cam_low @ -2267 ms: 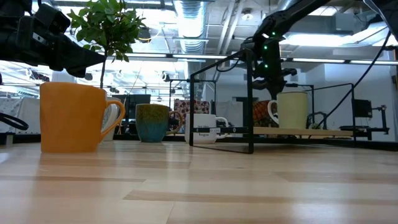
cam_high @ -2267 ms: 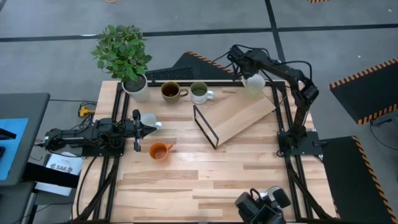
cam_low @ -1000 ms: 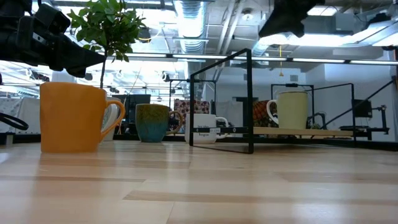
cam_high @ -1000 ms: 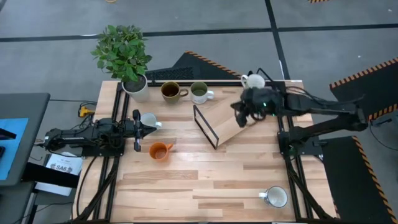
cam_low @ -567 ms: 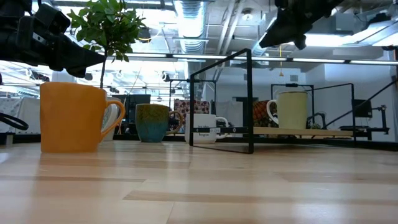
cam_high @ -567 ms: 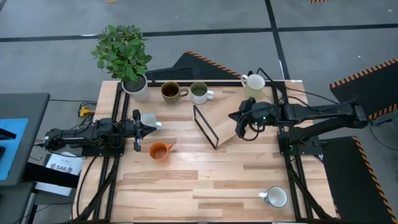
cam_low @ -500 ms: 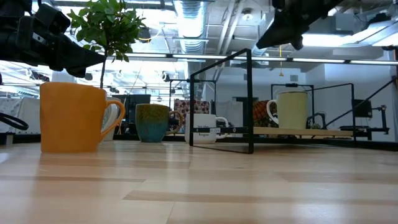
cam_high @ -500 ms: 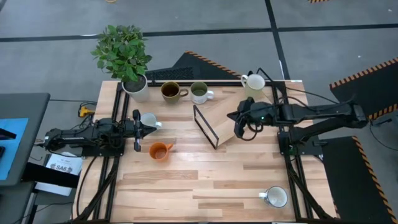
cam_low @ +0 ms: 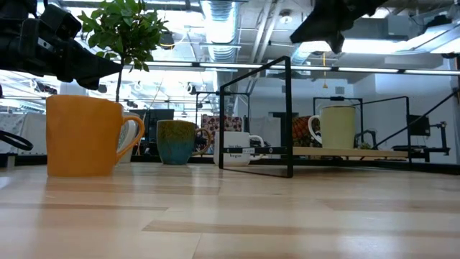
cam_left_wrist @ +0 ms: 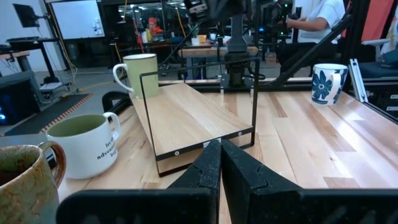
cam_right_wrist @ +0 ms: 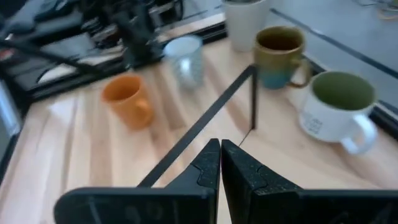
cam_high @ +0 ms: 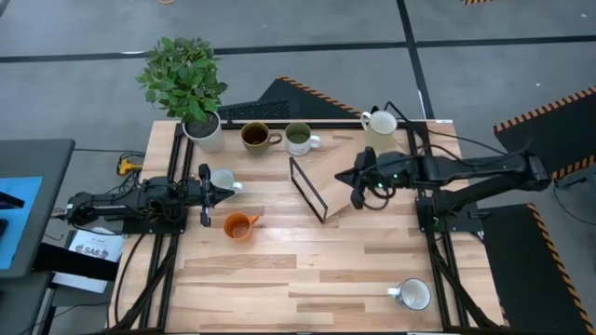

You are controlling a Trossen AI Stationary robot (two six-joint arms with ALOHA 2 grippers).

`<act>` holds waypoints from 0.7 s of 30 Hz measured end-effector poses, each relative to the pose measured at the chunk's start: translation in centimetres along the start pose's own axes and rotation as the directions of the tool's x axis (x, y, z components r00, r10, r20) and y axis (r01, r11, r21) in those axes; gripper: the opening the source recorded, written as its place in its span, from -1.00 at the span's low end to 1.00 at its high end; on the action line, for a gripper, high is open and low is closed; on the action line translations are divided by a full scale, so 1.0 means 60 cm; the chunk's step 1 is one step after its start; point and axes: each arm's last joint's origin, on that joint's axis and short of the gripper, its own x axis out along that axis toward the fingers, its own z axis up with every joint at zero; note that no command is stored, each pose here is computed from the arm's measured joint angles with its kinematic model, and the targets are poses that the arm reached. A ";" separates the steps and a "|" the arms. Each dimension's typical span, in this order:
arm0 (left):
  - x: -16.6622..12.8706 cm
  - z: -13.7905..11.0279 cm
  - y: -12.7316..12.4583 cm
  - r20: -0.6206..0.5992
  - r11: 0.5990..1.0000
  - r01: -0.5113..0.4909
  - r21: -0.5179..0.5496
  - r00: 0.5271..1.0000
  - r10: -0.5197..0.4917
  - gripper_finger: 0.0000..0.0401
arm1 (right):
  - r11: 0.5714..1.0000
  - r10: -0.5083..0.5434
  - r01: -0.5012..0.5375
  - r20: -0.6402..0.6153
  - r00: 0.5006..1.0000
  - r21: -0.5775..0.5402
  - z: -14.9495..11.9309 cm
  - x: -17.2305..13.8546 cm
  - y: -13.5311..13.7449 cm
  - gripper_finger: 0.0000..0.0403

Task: Place coffee mugs
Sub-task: Put the orange mug on the shelf

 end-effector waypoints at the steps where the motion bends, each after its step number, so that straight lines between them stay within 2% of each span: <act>1: 0.000 0.000 0.000 0.000 1.000 0.000 0.000 1.000 0.000 -1.00 | 1.000 0.012 -0.012 -0.007 1.000 -0.009 -0.003 -0.003 0.006 -0.79; 7: 0.000 0.000 0.000 0.000 1.000 0.000 0.000 1.000 0.000 -1.00 | 0.996 0.070 -0.070 0.001 0.998 -0.049 -0.014 -0.014 0.041 -0.79; 11: 0.000 0.000 0.000 0.000 1.000 0.000 0.000 1.000 0.000 -1.00 | 0.994 0.052 -0.053 -0.013 0.999 -0.093 -0.054 -0.010 0.062 -0.79; 15: 0.000 0.000 0.000 0.000 1.000 0.000 -0.022 1.000 0.000 -1.00 | 0.997 0.019 -0.018 0.013 1.000 -0.082 -0.091 -0.021 0.071 -0.79; 18: 0.000 0.000 0.000 0.002 0.997 0.001 -0.083 1.000 -0.001 -1.00 | 0.998 -0.031 0.035 0.071 0.997 -0.055 -0.110 -0.037 0.068 -0.79; 21: 0.000 0.001 0.000 0.005 0.971 0.002 -0.241 1.000 0.000 -1.00 | 0.999 -0.039 0.042 0.141 0.989 -0.021 -0.118 -0.055 0.062 -0.79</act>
